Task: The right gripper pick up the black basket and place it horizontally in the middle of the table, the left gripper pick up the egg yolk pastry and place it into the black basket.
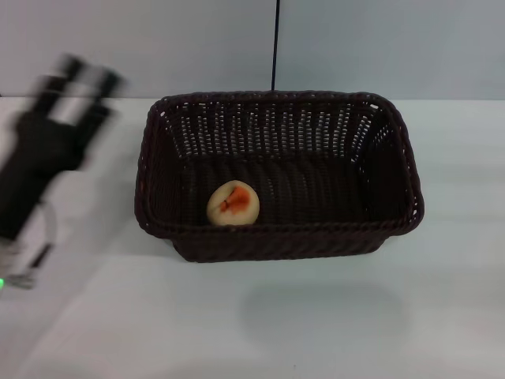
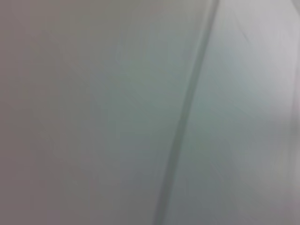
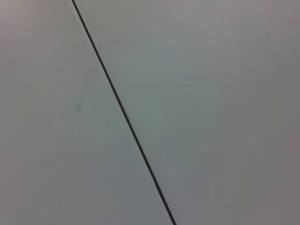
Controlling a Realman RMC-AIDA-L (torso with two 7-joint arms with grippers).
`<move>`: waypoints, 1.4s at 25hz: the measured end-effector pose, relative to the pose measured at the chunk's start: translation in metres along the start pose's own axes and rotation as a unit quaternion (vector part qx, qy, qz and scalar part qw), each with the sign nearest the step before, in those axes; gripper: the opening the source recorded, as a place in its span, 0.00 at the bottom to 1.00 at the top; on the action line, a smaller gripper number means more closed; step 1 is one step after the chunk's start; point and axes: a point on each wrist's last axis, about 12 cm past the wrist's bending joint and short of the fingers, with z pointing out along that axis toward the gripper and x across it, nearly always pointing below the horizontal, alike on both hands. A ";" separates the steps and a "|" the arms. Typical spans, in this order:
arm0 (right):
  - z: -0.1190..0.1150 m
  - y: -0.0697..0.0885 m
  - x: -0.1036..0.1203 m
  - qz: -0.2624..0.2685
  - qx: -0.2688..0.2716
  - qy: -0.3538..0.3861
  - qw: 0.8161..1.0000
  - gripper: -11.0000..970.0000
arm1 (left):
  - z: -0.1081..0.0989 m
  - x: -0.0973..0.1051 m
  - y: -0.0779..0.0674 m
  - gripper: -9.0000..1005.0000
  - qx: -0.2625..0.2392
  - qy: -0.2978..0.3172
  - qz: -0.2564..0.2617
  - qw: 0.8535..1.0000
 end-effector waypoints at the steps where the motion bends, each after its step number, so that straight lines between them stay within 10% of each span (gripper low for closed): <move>1: -0.002 -0.001 -0.002 0.002 0.004 -0.010 1.000 0.46 | -0.017 -0.011 0.005 0.60 -0.046 -0.040 0.019 0.998; 13: -0.013 -0.007 -0.008 0.004 0.028 -0.035 0.999 0.46 | -0.087 -0.047 0.017 0.66 -0.201 -0.123 0.098 0.967; 35: -0.013 -0.008 -0.013 0.015 0.026 -0.051 0.998 0.46 | -0.086 -0.052 0.021 0.37 -0.213 -0.146 0.108 0.960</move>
